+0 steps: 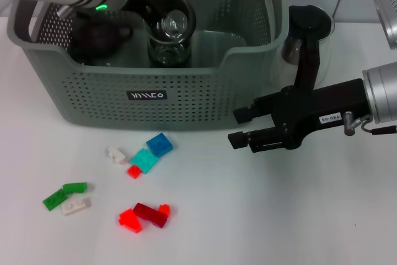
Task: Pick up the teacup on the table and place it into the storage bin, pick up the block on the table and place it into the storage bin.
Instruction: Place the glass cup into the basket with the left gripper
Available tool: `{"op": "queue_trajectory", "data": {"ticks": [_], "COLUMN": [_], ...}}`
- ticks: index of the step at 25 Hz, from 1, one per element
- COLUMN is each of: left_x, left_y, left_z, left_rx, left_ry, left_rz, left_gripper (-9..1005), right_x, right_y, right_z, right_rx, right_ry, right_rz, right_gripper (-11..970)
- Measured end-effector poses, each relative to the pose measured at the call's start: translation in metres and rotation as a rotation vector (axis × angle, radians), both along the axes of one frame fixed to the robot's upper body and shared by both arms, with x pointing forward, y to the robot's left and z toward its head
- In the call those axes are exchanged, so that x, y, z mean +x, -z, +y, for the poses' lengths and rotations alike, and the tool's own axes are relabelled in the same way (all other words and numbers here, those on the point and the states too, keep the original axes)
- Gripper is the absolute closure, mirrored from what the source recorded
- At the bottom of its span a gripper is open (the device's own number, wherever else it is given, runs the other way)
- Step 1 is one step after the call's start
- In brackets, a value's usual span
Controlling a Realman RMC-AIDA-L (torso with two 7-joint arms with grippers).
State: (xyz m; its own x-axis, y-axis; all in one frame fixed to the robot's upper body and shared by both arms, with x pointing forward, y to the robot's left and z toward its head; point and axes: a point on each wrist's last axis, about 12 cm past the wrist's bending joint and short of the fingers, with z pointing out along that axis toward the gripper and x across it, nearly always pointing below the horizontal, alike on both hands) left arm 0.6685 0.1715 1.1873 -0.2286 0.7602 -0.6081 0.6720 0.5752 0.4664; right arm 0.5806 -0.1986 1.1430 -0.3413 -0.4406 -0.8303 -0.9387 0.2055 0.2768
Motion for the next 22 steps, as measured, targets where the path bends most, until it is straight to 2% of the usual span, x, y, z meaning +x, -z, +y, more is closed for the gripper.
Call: {"op": "queue_trajectory", "data": {"ticks": [16,19,22], "left_x": [0.000,-0.001,-0.002], "left_y": [0.017,0.014,0.011], "left_z": [-0.004,-0.004,-0.002], "left_rx": [0.061,0.045,0.034], "left_ry": [0.001,-0.007,-0.014], "left_rz": [-0.010,-0.005,0.005], "left_gripper": [947,761,698], "right_x": [0.000,-0.001,-0.001], "right_y": [0.000,0.001,0.001], "right_z": [-0.002,-0.002,-0.003], "right_rx": [-0.001,-0.002,-0.002], "right_ry": [0.002,0.004,0.006], "right_rz": [0.002,0.003,0.004], "right_gripper": [350,350,350]}}
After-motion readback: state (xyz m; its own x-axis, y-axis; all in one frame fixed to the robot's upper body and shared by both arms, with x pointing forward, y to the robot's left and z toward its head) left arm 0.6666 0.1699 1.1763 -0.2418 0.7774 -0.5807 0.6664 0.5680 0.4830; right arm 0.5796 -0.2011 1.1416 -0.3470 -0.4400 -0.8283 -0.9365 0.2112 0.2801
